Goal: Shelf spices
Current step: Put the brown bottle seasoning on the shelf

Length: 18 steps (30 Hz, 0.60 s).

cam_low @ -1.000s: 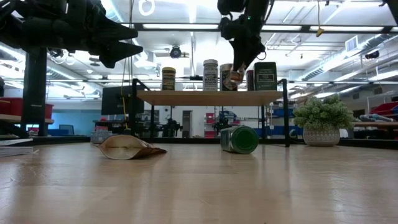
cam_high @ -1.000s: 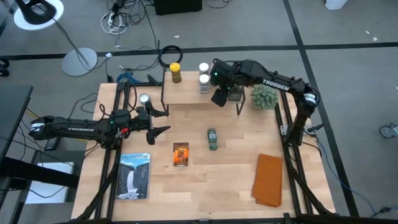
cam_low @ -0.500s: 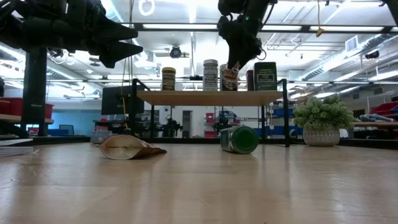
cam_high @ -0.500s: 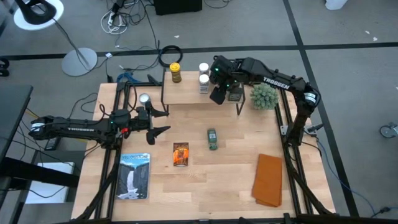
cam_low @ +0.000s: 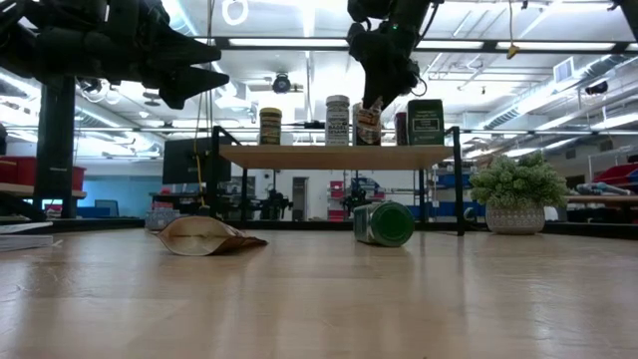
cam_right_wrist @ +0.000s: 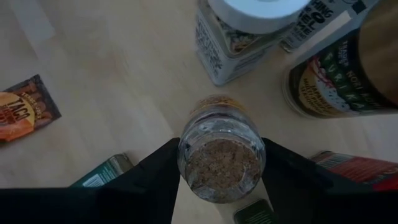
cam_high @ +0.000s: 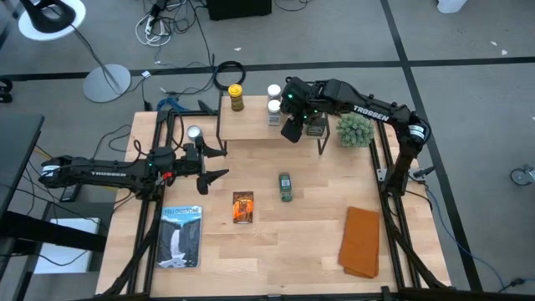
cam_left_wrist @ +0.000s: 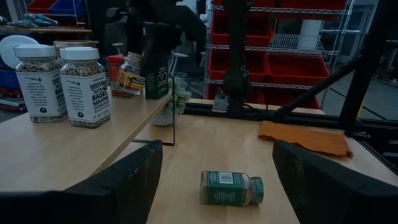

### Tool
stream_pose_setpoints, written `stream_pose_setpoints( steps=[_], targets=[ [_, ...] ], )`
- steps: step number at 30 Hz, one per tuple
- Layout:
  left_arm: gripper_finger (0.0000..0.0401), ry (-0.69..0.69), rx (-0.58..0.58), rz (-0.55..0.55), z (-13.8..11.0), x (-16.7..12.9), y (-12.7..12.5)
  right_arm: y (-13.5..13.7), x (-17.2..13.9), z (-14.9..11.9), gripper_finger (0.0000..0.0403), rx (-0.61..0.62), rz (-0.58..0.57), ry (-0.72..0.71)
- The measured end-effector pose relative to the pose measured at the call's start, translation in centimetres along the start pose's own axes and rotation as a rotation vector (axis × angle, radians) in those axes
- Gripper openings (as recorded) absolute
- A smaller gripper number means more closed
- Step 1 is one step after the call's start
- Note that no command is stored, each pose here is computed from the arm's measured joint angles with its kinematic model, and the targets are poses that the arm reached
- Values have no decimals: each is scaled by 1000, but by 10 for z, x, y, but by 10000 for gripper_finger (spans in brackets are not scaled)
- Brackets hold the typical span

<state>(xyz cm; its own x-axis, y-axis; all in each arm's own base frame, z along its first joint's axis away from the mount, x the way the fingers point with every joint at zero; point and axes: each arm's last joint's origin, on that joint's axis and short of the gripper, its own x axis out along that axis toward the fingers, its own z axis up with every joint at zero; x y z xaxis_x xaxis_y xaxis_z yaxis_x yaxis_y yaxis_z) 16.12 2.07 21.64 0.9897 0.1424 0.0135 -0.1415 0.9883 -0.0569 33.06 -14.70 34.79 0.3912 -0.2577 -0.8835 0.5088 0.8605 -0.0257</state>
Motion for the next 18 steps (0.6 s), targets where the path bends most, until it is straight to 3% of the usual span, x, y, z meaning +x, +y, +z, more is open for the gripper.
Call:
stream_pose_setpoints(
  steps=[18],
  targets=[
    [309, 0, 0, 0, 0, 0, 0, 2, 4, -1, 229, -6, -3, -4]
  ],
)
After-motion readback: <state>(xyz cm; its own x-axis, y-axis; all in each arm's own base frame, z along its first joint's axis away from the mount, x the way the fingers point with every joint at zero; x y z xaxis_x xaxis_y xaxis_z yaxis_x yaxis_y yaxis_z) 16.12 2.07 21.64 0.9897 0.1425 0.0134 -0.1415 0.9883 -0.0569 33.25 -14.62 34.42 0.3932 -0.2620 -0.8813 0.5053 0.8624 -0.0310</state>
